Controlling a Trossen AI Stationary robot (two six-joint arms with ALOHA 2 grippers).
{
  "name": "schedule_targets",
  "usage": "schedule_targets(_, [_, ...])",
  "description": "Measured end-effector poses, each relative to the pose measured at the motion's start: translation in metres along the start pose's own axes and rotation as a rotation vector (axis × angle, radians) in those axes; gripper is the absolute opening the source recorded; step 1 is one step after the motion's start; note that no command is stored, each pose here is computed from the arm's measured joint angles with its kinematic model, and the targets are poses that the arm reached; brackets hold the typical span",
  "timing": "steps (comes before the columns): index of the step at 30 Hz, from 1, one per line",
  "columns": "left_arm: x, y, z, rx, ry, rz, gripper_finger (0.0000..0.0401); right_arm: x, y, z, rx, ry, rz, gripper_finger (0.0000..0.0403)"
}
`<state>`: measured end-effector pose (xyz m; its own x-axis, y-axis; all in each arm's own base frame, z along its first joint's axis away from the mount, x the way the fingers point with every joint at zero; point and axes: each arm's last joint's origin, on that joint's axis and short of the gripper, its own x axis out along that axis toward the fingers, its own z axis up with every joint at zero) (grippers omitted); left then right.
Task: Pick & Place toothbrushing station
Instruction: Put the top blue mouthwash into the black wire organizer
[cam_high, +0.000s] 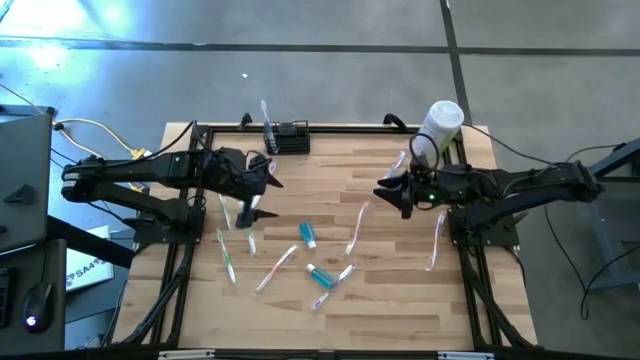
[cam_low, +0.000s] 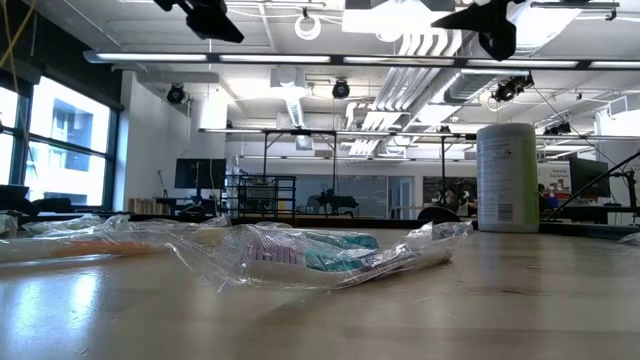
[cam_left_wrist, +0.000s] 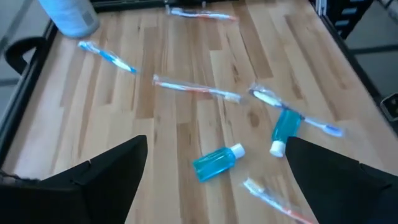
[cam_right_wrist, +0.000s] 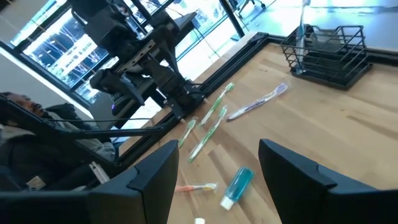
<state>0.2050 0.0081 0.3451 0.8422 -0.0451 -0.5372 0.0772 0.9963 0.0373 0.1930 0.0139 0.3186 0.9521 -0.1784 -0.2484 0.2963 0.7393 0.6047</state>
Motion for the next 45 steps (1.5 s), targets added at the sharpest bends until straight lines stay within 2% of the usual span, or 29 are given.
schedule_targets(8, [0.019, 0.002, 0.008, -0.067, -0.043, -0.030, 0.0376, -0.001, 0.009, -0.009, 0.015, 0.008, 0.015, 0.0215])
schedule_targets(11, [0.031, 0.000, 0.005, -0.087, 0.007, -0.066, 0.0376, -0.001, 0.014, -0.014, 0.004, 0.004, 0.014, 0.0215])
schedule_targets(14, [0.044, -0.002, 0.000, -0.009, 0.066, -0.103, 0.0376, -0.001, 0.017, -0.018, -0.008, 0.007, 0.005, 0.0215])
schedule_targets(19, [0.066, -0.001, -0.012, 0.251, 0.182, -0.144, 0.0376, 0.003, 0.021, -0.026, -0.020, 0.020, -0.005, 0.0215])
schedule_targets(21, [0.077, 0.000, -0.012, 0.338, 0.182, -0.154, 0.0376, 0.006, 0.022, -0.029, -0.012, 0.027, -0.003, 0.0215])
schedule_targets(26, [0.109, 0.001, -0.027, 0.476, 0.288, -0.211, 0.0376, 0.011, 0.024, -0.036, 0.008, 0.054, -0.013, 0.0215])
schedule_targets(34, [0.155, 0.002, -0.053, 0.492, 0.429, -0.264, 0.0376, 0.010, 0.030, -0.039, 0.038, 0.055, 0.025, 0.0215])
schedule_targets(41, [0.178, 0.003, -0.058, 0.539, 0.381, -0.281, 0.0376, 0.008, 0.035, -0.039, 0.051, 0.043, 0.062, 0.0215])
schedule_targets(45, [0.183, 0.003, -0.062, 0.549, 0.398, -0.298, 0.0376, 0.008, 0.035, -0.039, 0.053, 0.041, 0.065, 0.0215])
